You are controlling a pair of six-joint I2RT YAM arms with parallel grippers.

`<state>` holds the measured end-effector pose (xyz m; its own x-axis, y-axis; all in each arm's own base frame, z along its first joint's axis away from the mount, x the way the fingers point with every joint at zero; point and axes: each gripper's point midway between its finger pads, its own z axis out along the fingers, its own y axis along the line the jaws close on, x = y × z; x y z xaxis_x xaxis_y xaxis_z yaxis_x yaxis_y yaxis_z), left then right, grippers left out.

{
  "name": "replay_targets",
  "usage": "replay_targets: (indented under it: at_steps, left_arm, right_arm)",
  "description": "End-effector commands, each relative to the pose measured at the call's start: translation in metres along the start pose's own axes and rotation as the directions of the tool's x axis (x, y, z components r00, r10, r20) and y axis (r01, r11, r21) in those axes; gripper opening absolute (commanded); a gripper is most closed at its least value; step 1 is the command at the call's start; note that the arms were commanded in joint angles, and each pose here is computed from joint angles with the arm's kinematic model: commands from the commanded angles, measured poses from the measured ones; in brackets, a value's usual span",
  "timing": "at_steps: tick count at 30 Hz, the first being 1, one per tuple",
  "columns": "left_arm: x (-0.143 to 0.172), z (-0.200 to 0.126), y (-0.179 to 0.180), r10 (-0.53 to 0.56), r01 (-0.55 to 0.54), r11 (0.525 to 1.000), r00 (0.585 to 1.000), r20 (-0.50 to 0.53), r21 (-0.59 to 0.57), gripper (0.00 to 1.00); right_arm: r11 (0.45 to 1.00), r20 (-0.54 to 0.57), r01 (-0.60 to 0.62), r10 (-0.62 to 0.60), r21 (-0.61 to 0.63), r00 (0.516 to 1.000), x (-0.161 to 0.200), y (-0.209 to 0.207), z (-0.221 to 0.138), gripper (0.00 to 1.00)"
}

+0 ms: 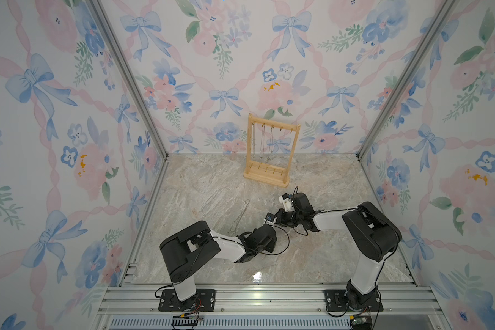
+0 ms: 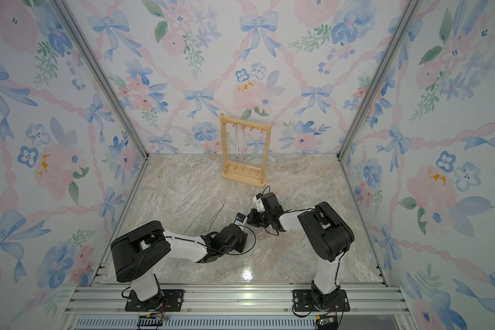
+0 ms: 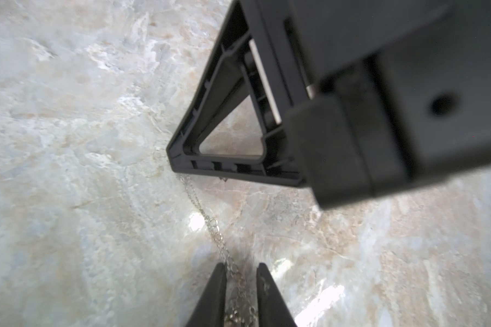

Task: Take the necklace off the jewelry display stand
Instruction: Place the necklace at the center of the board.

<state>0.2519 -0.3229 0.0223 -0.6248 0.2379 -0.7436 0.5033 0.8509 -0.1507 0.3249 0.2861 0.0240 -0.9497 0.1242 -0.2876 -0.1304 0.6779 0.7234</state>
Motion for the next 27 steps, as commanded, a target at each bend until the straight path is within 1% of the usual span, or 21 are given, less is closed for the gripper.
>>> replay_targets:
  at_steps: [1,8,14,21,27]
  left_arm:
    - [0.046,-0.005,0.021,0.013,-0.021,0.998,0.991,-0.135,-0.06,0.22]
    - [0.06,-0.016,0.029,-0.009,-0.001,0.998,0.988,-0.153,-0.065,0.19]
    - [0.07,-0.019,0.026,0.001,-0.008,0.999,0.984,-0.179,-0.039,0.18]
    - [0.082,-0.028,0.038,-0.009,-0.005,0.997,0.98,-0.198,-0.073,0.18]
    - [0.088,-0.038,0.048,-0.025,0.005,0.995,0.979,-0.202,-0.101,0.18]
  right_arm:
    - [1.0,0.008,-0.006,0.006,-0.019,1.0,-0.002,0.003,-0.005,0.0]
    - [1.0,0.009,-0.008,0.008,-0.019,1.0,-0.003,0.003,-0.004,0.0]
    - [1.0,0.002,0.003,-0.003,-0.014,1.0,-0.002,0.006,-0.001,0.0]
    - [1.0,-0.005,0.026,-0.026,-0.013,1.0,0.002,0.014,0.005,0.0]
    - [0.999,-0.03,0.037,-0.038,-0.034,0.999,0.005,0.027,0.022,0.0]
